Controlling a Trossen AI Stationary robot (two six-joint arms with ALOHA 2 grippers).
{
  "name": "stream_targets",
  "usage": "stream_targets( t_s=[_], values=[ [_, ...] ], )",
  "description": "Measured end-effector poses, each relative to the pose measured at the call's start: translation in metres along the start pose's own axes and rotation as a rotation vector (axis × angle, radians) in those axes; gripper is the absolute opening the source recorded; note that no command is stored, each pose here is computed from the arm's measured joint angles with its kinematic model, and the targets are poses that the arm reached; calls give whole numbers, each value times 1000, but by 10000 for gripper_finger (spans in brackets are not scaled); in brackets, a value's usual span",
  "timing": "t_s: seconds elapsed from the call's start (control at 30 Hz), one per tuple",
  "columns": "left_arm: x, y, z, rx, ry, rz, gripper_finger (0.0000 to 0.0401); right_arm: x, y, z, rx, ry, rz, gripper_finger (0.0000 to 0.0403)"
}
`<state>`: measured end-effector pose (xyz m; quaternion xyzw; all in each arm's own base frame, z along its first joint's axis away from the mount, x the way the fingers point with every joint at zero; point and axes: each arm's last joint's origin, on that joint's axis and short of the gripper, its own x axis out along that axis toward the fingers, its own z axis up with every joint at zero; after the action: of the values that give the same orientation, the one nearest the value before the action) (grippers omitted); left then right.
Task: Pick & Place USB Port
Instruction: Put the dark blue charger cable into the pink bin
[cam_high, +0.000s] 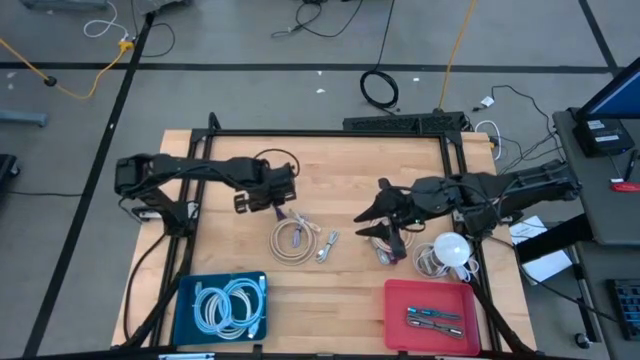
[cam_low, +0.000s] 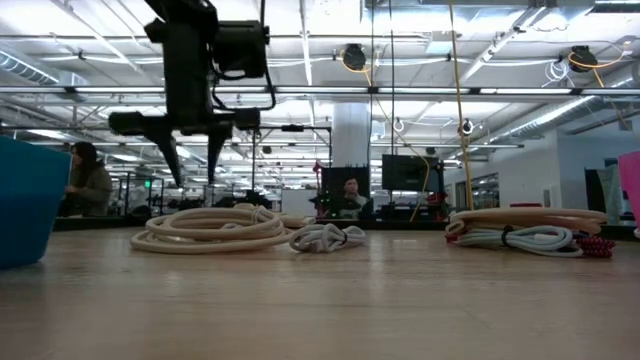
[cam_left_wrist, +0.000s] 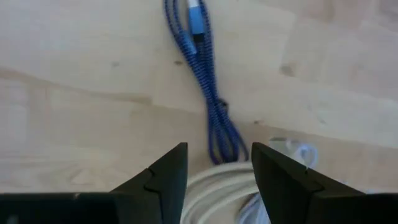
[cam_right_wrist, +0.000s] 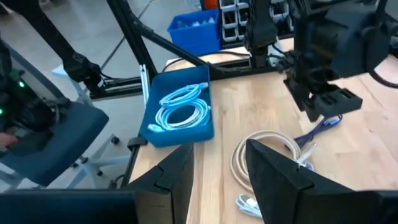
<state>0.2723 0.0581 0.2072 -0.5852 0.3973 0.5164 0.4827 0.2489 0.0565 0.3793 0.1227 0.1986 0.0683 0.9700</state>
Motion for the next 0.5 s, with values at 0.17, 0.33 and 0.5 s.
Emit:
stream_targets(
  t_s=[0.17, 0.33, 0.5],
  values=[
    [20, -7, 6, -11, 5, 41, 206, -1, 0, 0, 16, 5, 0, 137],
    [38, -9, 11, 11, 52, 110, 221, -2, 5, -4, 48, 33, 14, 137],
    [52, -11, 15, 28, 52, 142, 225, -2, 11, -8, 59, 60, 29, 137]
  ],
)
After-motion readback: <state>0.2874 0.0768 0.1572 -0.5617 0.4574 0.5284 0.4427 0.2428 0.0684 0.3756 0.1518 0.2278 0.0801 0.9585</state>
